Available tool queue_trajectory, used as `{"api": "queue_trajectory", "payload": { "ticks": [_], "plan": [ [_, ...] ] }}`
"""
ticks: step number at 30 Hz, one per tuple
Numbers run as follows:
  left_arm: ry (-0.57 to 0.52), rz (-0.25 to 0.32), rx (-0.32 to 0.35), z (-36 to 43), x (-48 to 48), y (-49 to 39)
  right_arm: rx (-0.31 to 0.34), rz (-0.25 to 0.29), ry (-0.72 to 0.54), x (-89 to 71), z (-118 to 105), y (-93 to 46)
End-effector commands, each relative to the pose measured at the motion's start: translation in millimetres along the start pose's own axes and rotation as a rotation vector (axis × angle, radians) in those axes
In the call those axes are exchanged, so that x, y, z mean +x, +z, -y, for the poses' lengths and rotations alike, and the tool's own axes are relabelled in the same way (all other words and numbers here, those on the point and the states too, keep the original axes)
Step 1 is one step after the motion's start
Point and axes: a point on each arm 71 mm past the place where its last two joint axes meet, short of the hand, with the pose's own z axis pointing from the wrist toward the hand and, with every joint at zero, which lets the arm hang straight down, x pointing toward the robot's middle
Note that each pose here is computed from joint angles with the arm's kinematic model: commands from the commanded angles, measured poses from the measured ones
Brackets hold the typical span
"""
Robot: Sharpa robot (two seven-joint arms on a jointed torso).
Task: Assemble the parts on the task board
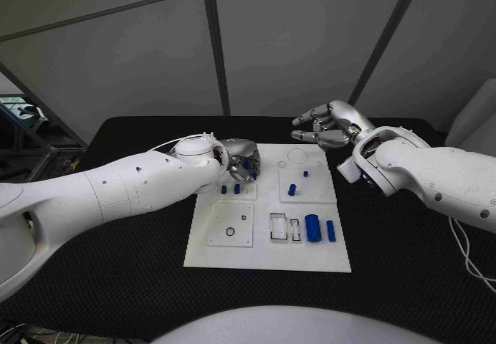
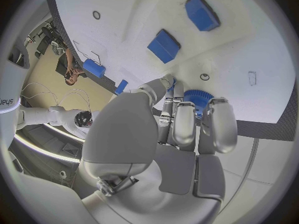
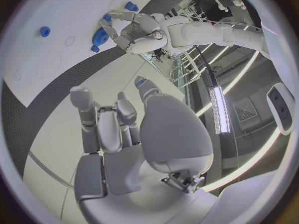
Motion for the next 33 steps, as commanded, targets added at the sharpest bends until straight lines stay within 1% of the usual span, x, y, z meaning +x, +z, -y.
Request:
{"api": "queue_trajectory", "payload": {
  "ticks": [1,10,17,27,33],
  "plan": [
    [-0.008,-0.024,0.000,-0.1,4.4,-0.3,-0.007,-0.004,-0.001,0.1,-1.6,0.5],
    [-0.044,0.014,0.028,1.7,1.6,-5.0,-0.007,-0.004,-0.001,-0.1,-1.4,0.3],
    [-0.069,0.049,0.047,1.6,-2.5,-11.7,-0.007,-0.004,-0.002,-0.1,-1.1,0.6],
    [-0.101,0.091,0.048,-1.2,-14.9,-18.0,-0.006,-0.004,-0.002,-0.3,-0.3,1.1],
    [-0.123,0.107,0.034,-6.9,-23.5,-24.2,-0.005,-0.003,-0.003,-0.7,0.4,1.5]
  ]
}}
